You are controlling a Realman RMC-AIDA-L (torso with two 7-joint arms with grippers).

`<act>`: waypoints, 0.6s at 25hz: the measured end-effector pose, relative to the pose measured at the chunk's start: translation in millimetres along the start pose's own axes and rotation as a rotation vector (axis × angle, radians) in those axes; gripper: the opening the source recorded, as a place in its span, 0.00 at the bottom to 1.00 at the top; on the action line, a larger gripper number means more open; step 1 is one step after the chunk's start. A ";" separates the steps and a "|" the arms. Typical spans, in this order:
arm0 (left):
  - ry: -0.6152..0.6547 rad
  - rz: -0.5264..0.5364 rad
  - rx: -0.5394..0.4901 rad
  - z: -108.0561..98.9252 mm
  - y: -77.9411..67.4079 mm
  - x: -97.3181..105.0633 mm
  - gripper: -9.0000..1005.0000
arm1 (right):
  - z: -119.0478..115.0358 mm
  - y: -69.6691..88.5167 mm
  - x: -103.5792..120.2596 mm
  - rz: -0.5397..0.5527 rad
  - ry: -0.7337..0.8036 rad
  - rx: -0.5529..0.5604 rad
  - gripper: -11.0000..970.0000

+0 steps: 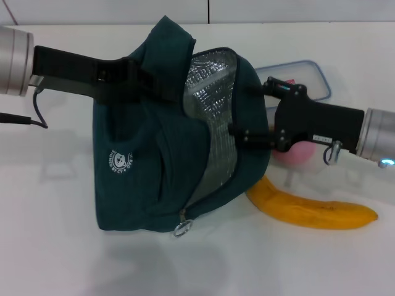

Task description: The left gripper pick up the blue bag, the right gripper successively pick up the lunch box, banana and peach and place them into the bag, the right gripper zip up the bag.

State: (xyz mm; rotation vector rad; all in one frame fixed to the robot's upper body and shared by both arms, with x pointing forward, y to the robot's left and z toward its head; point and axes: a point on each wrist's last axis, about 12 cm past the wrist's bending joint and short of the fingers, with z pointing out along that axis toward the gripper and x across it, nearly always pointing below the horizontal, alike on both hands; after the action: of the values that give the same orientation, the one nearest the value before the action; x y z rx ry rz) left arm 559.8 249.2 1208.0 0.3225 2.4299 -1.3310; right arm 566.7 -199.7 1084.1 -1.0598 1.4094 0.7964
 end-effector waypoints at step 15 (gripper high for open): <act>0.007 -0.015 -0.026 0.6 5.4 1.8 0.04 | -67.6 -32.4 -2.9 0.176 -0.218 0.364 0.90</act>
State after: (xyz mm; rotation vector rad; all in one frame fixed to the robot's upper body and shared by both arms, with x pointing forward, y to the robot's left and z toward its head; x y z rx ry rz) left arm 560.3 251.6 1202.9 0.3031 2.4585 -1.3057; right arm 571.2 -273.1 1098.9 -0.5585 1.4051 0.7216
